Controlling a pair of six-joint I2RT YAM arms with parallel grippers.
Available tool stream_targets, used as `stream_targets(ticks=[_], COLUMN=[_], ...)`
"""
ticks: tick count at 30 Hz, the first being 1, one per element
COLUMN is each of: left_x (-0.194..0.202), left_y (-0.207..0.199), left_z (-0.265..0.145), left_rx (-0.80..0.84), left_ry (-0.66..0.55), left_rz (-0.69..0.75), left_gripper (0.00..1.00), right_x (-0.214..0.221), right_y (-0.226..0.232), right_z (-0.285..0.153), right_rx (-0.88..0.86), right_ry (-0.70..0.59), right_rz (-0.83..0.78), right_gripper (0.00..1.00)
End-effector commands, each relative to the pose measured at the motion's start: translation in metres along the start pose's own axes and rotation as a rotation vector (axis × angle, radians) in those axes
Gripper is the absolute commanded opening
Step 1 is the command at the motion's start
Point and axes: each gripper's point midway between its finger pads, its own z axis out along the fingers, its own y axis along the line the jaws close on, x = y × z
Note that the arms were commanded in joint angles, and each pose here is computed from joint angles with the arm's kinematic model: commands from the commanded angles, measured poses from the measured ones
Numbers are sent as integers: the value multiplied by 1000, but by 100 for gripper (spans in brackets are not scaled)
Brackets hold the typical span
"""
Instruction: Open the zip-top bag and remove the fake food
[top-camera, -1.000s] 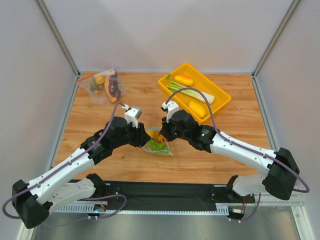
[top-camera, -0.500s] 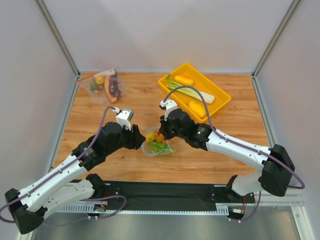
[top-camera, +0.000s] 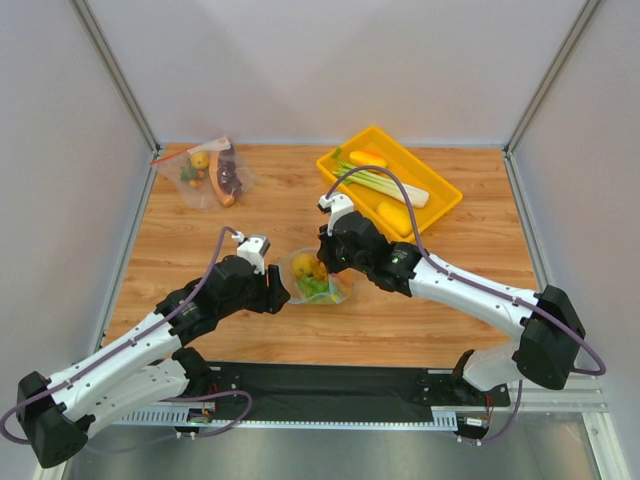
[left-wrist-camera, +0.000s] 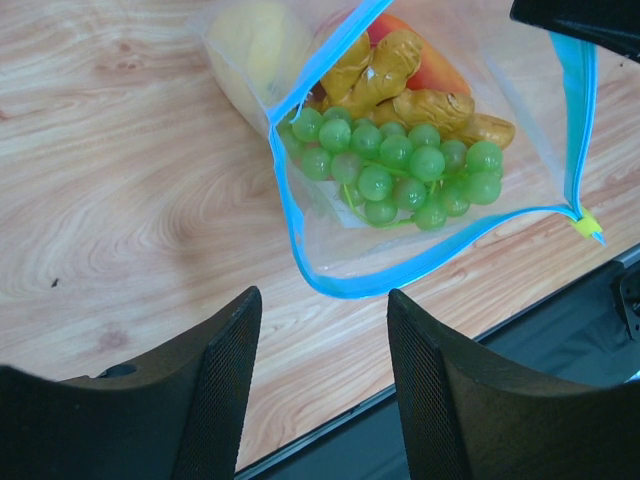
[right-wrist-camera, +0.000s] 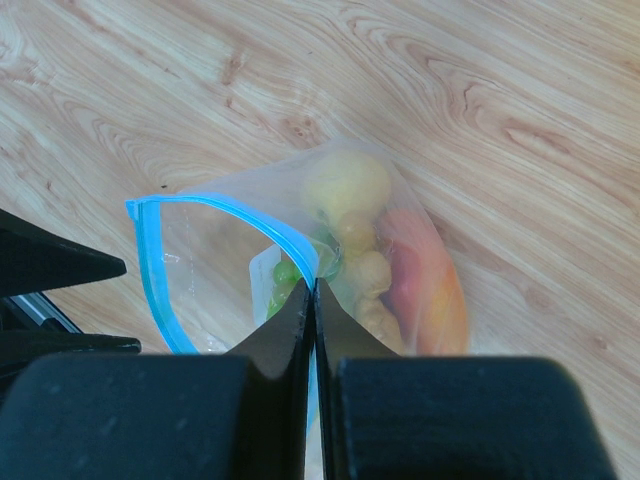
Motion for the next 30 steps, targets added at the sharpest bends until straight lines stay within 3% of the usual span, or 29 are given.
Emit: stream_targets(ticks=[1,11,12,13,16,22,30], left_x=[-2,3,2,1,-9,-29,-62], left_y=[-10,-21,-21,-21,-18,-18,-27], left_z=[4,28,29,30,29,23,7], left_rx=[47,102,103,94,69,46,59], left_ry=[-15,-16,-19,-23,-58,-104,-136], left_rz=[-26,-73,-74,-72,-64,-10,106], left_gripper=[61,60,56,44,24,1,0], right_x=[-27,-25,-25,-23,-19,-7,13], right_y=[6,6,6,5,3,-3,-17], right_z=[-3,-7,-9,-9,-13,-19,-26], right_rx=[-8,-16,-17,-16,-14,-7,38], right_ry=[-70,-76,-79,-76,-74,-60,-18], right_rz=[28,31,35,33,34,30,29], right_gripper=[0,0,0,0,0,0,0])
